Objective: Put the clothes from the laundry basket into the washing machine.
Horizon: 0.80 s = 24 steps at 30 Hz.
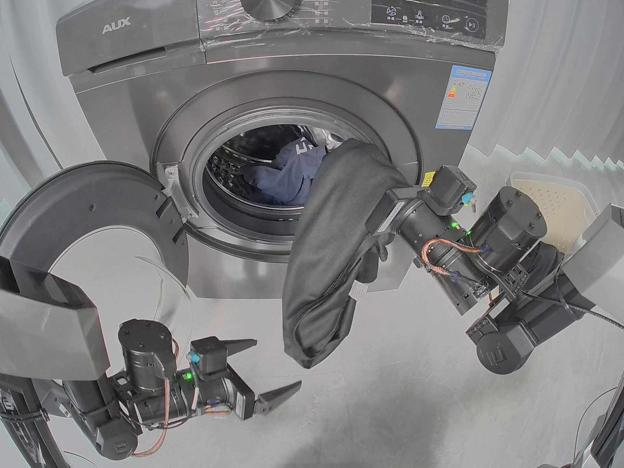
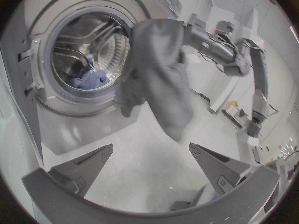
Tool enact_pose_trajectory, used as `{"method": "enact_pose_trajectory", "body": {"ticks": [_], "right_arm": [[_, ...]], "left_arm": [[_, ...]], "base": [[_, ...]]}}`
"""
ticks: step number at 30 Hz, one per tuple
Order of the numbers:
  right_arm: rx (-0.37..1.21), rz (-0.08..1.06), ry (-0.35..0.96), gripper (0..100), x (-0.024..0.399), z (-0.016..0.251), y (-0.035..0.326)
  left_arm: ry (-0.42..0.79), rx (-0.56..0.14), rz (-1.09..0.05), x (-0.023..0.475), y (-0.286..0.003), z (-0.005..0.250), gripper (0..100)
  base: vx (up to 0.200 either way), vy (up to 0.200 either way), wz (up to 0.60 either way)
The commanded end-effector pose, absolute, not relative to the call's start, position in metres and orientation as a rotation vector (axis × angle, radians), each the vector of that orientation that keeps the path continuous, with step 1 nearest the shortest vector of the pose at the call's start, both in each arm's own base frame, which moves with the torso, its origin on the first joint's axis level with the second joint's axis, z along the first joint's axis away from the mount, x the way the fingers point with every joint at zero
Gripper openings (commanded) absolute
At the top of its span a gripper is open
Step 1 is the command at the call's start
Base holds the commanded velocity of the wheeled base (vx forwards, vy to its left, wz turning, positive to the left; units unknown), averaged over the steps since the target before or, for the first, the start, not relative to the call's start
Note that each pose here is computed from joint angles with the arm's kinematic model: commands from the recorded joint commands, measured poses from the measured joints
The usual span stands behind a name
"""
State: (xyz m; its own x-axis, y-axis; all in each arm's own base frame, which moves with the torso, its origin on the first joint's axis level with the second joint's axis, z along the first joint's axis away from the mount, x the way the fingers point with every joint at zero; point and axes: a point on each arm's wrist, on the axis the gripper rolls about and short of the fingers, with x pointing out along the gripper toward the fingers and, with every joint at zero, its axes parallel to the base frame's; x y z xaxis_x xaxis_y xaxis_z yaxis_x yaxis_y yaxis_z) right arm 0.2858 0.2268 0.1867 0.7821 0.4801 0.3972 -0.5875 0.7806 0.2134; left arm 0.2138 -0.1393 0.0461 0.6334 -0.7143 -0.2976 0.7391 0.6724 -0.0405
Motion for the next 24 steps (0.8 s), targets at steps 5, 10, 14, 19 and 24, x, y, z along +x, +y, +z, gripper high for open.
{"method": "enact_pose_trajectory", "body": {"ticks": [5, 10, 14, 19, 24], "right_arm": [[0.339, 0.577, -0.345, 0, 0.295, 0.187, 0.229], [0.333, 0.583, -0.340, 0, 0.292, 0.186, 0.231], [0.328, 0.588, -0.326, 0, 0.292, 0.182, 0.234], [0.323, 0.602, -0.301, 0, 0.290, 0.174, 0.243], [0.322, 0.618, -0.289, 0, 0.288, 0.169, 0.252]], "left_arm": [[0.348, 0.140, -0.934, 0.194, -0.139, 0.039, 100], [0.189, 0.103, -0.928, 0.222, -0.158, 0.059, 100], [0.069, 0.073, -0.932, 0.244, -0.175, 0.076, 100], [-0.014, 0.030, -0.936, 0.261, -0.197, 0.087, 100], [-0.058, 0.008, -0.901, 0.279, -0.209, 0.090, 100]], "base": [[0.000, 0.000, 0.00], [0.000, 0.000, 0.00], [0.000, 0.000, 0.00], [0.000, 0.000, 0.00], [0.000, 0.000, 0.00]]}}
